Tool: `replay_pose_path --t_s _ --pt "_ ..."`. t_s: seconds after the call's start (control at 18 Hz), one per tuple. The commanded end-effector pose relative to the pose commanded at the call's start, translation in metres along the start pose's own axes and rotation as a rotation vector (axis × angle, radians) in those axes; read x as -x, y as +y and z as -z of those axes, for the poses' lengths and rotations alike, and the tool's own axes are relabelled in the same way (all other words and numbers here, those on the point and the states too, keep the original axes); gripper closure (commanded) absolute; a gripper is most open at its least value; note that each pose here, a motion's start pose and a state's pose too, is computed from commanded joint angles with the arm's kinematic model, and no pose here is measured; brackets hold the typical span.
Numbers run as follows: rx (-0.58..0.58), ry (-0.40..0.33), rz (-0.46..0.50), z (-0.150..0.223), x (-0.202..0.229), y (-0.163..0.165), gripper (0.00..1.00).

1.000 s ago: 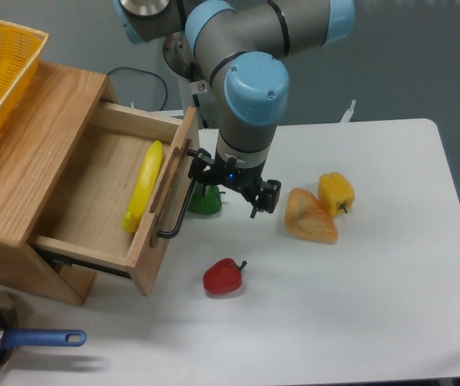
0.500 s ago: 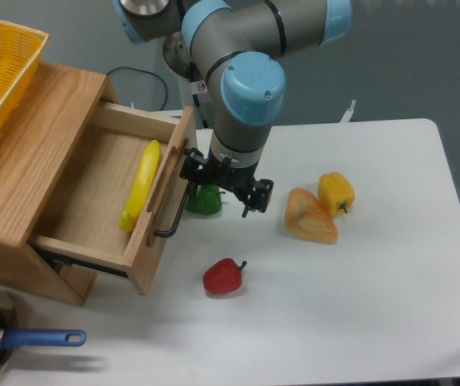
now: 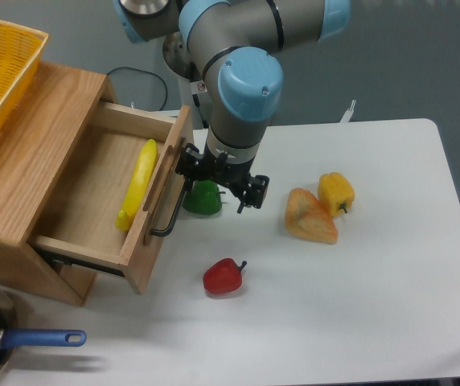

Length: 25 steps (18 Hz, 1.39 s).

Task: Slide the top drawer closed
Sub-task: 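Push the drawer front with the gripper, sliding the drawer into the cabinet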

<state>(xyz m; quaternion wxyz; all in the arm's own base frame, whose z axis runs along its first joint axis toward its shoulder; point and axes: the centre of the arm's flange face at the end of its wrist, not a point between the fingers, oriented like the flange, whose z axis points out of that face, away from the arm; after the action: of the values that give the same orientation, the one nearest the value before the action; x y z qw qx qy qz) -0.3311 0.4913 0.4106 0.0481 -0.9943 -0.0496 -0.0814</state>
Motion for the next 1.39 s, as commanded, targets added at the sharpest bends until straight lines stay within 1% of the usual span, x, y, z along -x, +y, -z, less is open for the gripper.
replay_pose_path --t_s 0.5,0.78,1.17,1.39 --pt "-0.009 0.011 0.003 -0.002 -0.019 -0.011 0.0" --pt "-0.005 0.012 -0.017 -0.005 -0.033 -0.018 0.0" --pt "-0.004 0.012 -0.01 -0.005 -0.046 -0.022 0.0" --pt "0.0 0.014 -0.023 -0.007 -0.058 -0.025 0.0"
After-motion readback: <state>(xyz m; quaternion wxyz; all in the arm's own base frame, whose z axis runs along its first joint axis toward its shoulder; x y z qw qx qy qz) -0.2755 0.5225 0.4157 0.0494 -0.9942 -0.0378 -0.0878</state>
